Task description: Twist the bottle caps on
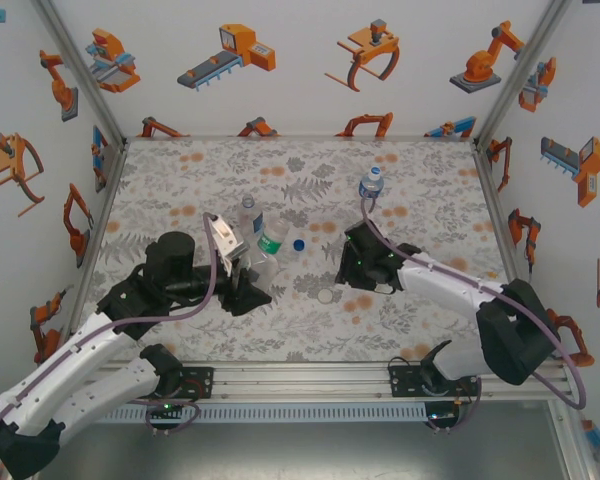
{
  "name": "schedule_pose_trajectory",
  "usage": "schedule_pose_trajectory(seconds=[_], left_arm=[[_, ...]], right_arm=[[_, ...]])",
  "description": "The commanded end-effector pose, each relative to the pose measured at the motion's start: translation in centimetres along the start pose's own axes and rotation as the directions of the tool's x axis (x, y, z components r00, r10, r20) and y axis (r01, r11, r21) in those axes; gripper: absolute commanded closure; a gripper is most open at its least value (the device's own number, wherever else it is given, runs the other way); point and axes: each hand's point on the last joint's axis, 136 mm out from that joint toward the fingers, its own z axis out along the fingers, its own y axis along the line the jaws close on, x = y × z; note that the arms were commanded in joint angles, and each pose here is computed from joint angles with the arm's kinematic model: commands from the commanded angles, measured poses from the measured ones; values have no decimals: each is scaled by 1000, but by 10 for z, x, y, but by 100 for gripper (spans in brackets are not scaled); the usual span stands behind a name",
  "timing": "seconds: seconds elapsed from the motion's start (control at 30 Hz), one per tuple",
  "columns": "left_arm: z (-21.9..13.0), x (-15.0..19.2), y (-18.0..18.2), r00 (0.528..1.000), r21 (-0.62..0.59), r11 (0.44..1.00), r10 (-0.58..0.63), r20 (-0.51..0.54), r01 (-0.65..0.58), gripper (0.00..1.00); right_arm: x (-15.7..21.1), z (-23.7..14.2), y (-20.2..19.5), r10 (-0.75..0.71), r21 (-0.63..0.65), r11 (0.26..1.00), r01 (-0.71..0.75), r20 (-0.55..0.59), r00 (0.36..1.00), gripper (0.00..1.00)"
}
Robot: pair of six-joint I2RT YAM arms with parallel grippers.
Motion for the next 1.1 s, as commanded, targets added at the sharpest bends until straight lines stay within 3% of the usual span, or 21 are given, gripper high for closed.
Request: schedule_pose_trajectory(seconds=[0.0,0.27,0.5,1.07], left_arm=[[-3,-19,-7,998,28,999,16,57,-18,100],[-5,-16,-7,998,27,1000,14,56,-15,100],[-7,-14,-8,998,25,999,18,59,-19,100],[-7,-13,-8,998,25,999,19,60,-20,100]], right_arm=[[2,-7,4,-153,102,983,155,-26,988,51],[25,13,54,-387,82,916,394,-90,918,44],[40,33,48,-375,110,912,395,-164,912,43],[60,47,49,-323,60,937,343,-214,922,50]])
